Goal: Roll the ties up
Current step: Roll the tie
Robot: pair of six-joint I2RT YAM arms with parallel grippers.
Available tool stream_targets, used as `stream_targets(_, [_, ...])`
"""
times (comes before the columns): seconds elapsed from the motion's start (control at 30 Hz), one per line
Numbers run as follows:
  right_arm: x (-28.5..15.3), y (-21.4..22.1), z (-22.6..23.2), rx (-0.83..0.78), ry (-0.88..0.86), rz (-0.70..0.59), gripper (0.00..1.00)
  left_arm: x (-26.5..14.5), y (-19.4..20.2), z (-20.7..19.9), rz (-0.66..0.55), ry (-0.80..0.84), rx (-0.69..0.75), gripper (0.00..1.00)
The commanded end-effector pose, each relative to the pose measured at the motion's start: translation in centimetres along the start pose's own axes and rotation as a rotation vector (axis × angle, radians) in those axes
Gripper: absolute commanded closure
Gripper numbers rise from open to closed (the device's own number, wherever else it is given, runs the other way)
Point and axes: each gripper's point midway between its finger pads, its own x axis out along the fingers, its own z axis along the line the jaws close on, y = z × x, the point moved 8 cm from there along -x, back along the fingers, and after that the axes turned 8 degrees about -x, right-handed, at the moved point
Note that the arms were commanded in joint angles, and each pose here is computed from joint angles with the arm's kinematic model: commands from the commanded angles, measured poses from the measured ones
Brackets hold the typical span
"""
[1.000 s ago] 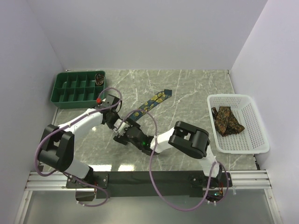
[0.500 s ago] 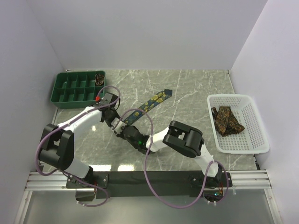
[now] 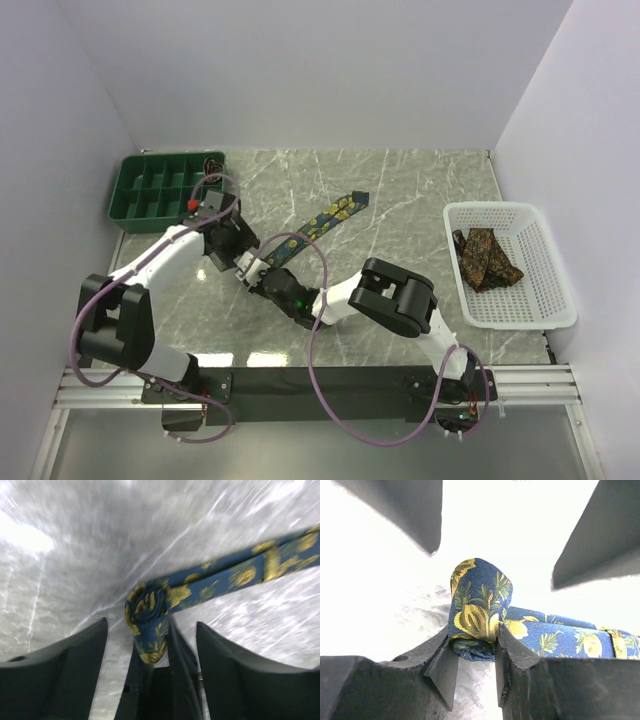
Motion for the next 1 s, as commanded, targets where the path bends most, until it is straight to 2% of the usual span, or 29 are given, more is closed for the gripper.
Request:
stream_targets(0.0, [-0.5,4.2,2.1,-0.041,-0.106,0.158,1.0,-2.8,-2.6,-2.3,-0.078,0.135,-0.046,0.22])
stream_targets(0.07, [-0.6,4.3,2.1,-0.039,-0.113,0.164,1.0,-3.2,-3.5,-2.7,-0.091,0.157,-0.071,0.11])
stream_targets(0.1, [-0.5,4.3,2.1,-0.034,-0.115,0.165,1.0,-3.4,-3.9,-2.9,-0.101,0.171,-0.076,0.09])
stream_targets(0.2, [-0.5,4.1,2.0,-0.01,-0.135,0.165,1.0,-4.2,-5.1,-3.2,-0.148,0.2,-0.09,0.06])
stream_targets(0.37, [-1.2,3.5,1.2,0.141,-0.202,0.181,1.0,-4.7,-5.9,-2.6,-0.264,0.271,-0.036,0.04])
stream_targets(0.57, [-2.3,3.3,-1.7,0.499,-0.265,0.212,1.0,-3.7,-4.3,-0.4,-0.328,0.372,0.016,0.04])
stream_targets(0.7, [-3.0,3.6,-2.5,0.753,-0.389,0.221,1.0,-3.1,-2.9,0.9,-0.336,0.406,0.064,0.03])
stream_targets(0.97, [-3.3,5.6,-4.8,1.191,-0.51,0.233,1.0,-3.4,1.0,0.1,-0.415,0.433,0.328,0.01])
